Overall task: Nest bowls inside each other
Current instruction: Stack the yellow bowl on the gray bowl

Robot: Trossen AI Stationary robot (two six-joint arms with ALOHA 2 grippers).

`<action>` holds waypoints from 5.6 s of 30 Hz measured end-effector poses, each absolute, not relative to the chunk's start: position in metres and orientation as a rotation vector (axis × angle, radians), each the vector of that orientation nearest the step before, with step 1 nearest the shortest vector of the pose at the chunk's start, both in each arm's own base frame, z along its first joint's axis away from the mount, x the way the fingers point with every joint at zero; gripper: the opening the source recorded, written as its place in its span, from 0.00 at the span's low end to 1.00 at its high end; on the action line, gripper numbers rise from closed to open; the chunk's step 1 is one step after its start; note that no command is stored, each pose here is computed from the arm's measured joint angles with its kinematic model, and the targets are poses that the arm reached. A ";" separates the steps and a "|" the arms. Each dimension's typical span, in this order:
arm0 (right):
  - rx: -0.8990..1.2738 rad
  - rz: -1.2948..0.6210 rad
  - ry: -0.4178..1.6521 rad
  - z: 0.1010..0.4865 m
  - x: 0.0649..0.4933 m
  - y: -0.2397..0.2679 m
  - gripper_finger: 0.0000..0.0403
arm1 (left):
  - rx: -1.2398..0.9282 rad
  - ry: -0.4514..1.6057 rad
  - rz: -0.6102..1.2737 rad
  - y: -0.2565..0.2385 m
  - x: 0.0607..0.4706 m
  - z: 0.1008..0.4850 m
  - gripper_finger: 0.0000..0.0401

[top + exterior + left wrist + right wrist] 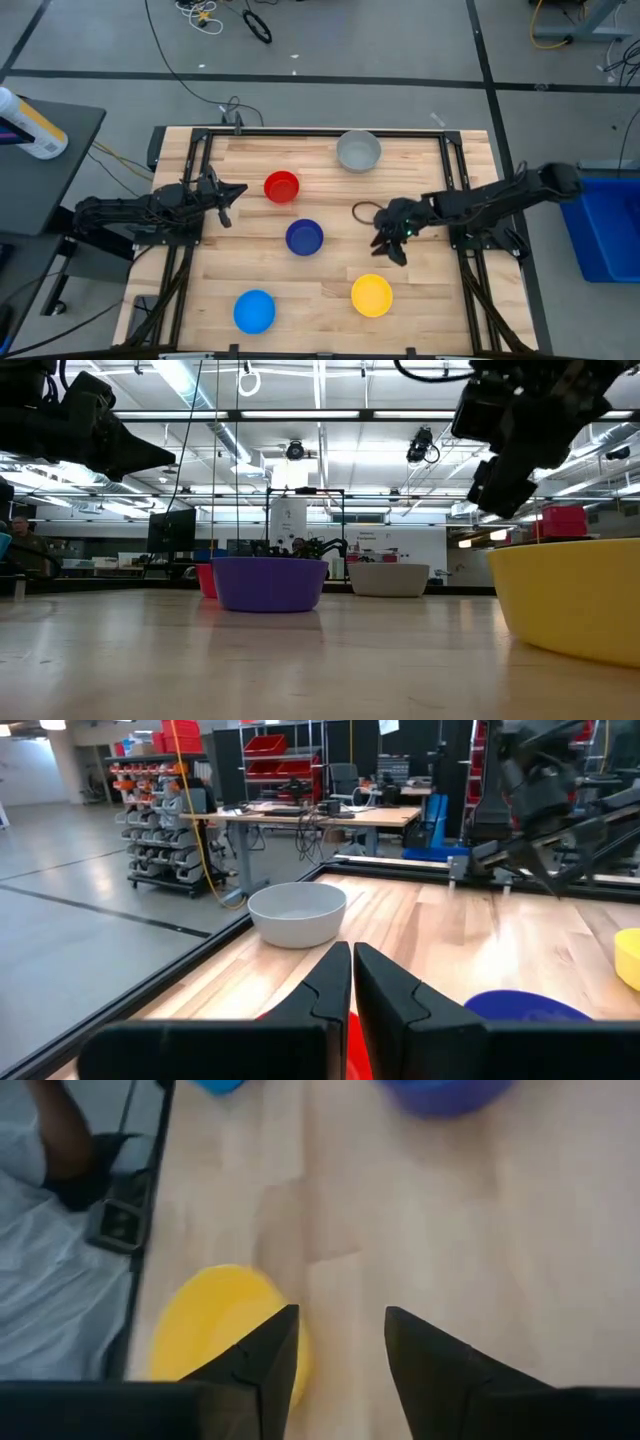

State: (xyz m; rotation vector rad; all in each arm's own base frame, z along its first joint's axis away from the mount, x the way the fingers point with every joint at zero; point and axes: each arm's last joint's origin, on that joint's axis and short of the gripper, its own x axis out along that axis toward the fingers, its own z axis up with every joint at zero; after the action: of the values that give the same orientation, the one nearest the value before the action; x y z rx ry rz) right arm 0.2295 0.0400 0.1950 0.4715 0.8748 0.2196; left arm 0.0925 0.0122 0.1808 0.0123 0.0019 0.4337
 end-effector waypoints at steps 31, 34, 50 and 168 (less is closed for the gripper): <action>0.591 0.118 1.111 0.148 0.238 0.112 0.39 | 0.005 0.000 0.432 0.012 0.093 0.181 0.05; 0.589 0.129 1.095 0.153 0.242 0.113 0.40 | 0.004 -0.001 0.432 0.012 0.093 0.181 0.05; 0.525 0.063 1.136 0.165 0.245 0.113 0.47 | 0.004 -0.001 0.428 0.012 0.093 0.181 0.05; 0.244 -0.650 0.937 0.180 0.274 -0.234 0.14 | 0.000 0.015 0.460 0.013 0.092 0.179 0.05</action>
State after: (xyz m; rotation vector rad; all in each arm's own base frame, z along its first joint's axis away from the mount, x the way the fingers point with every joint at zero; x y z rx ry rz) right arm 0.2742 -0.2342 0.1798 0.2442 0.9365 -0.6497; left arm 0.0922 0.0128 0.1790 -0.0003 0.0147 0.4597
